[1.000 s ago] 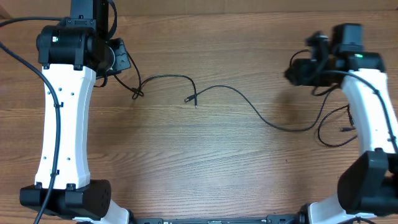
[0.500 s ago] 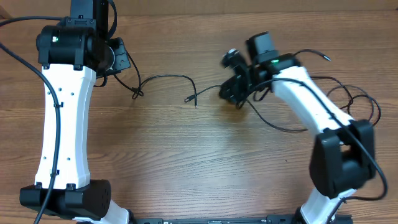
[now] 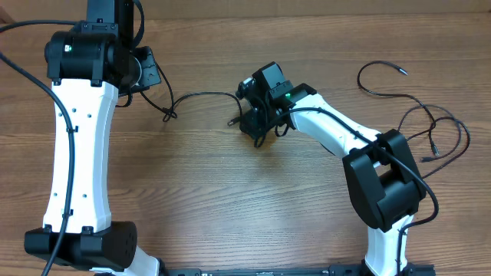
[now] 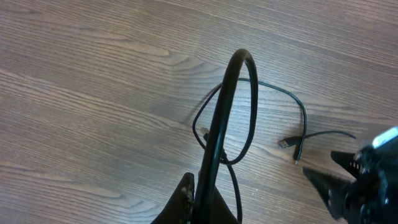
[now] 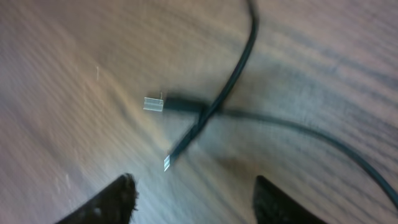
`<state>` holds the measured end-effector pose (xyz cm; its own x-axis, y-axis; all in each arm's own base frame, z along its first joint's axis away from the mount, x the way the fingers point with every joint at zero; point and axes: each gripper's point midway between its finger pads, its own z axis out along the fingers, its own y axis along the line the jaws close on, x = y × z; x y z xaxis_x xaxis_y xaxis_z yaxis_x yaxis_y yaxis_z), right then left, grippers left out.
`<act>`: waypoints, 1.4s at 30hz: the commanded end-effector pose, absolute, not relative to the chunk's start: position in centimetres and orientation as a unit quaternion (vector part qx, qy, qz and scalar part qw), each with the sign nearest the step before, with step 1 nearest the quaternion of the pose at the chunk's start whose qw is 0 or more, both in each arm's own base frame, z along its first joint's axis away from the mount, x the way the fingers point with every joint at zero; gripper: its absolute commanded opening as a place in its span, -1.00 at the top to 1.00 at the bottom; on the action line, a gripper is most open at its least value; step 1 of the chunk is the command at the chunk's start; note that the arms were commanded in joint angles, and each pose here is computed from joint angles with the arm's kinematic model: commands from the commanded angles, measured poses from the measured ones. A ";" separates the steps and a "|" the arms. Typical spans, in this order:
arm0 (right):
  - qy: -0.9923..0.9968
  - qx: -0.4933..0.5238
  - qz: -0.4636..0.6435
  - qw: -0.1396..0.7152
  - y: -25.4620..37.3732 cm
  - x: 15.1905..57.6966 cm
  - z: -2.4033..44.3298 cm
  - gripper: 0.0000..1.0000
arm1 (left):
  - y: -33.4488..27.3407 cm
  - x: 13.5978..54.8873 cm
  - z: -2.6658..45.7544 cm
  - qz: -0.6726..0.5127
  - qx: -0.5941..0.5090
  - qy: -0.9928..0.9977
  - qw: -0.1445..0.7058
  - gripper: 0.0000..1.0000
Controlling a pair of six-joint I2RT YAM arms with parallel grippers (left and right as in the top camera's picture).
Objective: Untangle cables
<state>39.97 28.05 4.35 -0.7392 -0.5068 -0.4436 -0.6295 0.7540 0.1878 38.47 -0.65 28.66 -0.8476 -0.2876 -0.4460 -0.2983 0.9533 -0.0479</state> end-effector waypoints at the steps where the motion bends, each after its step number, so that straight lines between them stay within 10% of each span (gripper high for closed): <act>1: 0.942 -0.199 0.196 0.187 28.8 41.0 4.6 -0.10 | -0.4 38.4 28.7 0.020 -0.143 0.962 0.232 0.91; 35: 0.944 -0.150 0.171 0.237 30.6 44.0 0.0 -0.11 | -0.9 38.3 28.7 0.008 -0.140 0.963 0.228 0.92; 42: 0.946 -0.151 0.169 0.231 30.6 43.7 -0.2 0.59 | -0.9 38.3 28.7 0.008 -0.140 0.963 0.228 0.91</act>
